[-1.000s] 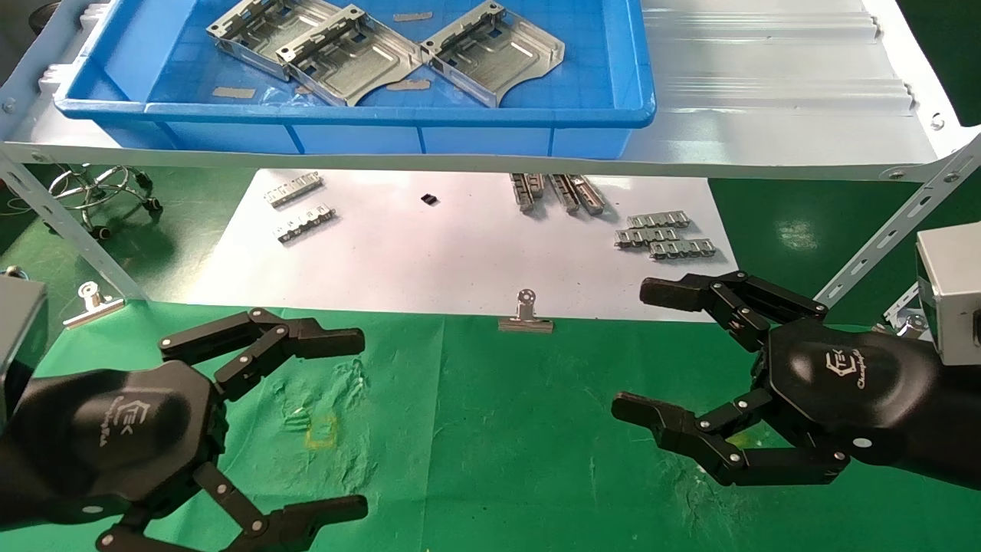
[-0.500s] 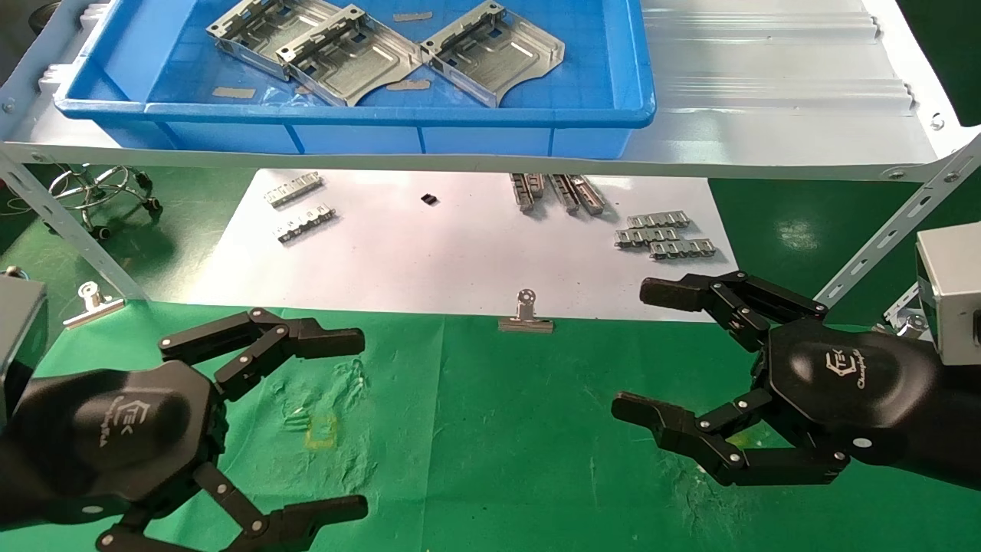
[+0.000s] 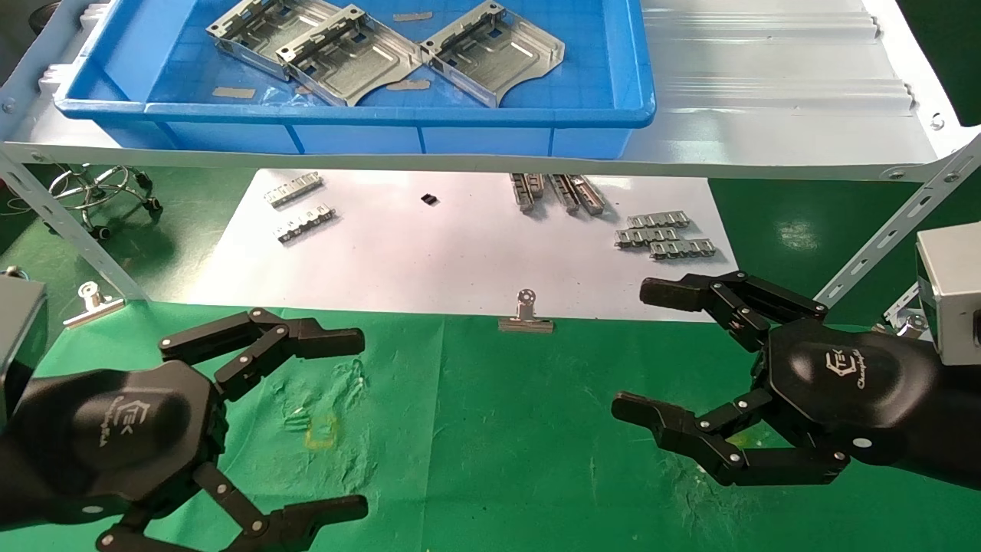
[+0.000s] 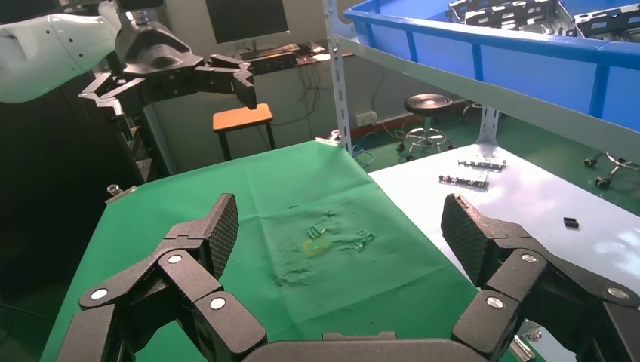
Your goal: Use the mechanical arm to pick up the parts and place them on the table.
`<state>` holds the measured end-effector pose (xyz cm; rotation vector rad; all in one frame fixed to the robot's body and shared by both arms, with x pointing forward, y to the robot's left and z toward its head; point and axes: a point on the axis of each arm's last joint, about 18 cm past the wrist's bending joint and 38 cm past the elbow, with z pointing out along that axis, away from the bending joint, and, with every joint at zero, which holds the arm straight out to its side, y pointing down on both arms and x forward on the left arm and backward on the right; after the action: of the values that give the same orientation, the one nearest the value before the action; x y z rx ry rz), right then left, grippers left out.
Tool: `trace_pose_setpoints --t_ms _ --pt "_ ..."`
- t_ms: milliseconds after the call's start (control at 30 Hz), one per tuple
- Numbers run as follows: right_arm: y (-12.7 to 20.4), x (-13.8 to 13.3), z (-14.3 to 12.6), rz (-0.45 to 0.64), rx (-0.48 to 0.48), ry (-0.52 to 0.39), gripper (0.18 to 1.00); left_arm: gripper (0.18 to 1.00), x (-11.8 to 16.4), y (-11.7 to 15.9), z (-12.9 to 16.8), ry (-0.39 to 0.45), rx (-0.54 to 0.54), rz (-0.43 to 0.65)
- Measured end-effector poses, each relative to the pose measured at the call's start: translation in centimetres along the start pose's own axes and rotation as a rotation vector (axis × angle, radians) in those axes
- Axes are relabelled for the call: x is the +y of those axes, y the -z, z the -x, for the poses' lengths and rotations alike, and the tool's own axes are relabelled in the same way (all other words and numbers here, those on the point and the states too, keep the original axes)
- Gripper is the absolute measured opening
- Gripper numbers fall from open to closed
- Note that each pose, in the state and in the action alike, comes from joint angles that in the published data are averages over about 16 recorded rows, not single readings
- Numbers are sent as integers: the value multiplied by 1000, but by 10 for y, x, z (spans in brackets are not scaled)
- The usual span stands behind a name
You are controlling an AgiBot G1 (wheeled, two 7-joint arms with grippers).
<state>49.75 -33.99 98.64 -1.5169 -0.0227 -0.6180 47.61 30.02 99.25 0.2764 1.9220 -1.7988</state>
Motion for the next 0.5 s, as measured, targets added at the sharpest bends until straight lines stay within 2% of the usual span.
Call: trace_pose_setpoints --t_ms 233,500 --pt "0 0 0 0 0 0 993 1001 2 0 4 4 -20 -1" --pt "0 0 0 0 0 0 939 1001 1 -2 22 1 -94 -33"
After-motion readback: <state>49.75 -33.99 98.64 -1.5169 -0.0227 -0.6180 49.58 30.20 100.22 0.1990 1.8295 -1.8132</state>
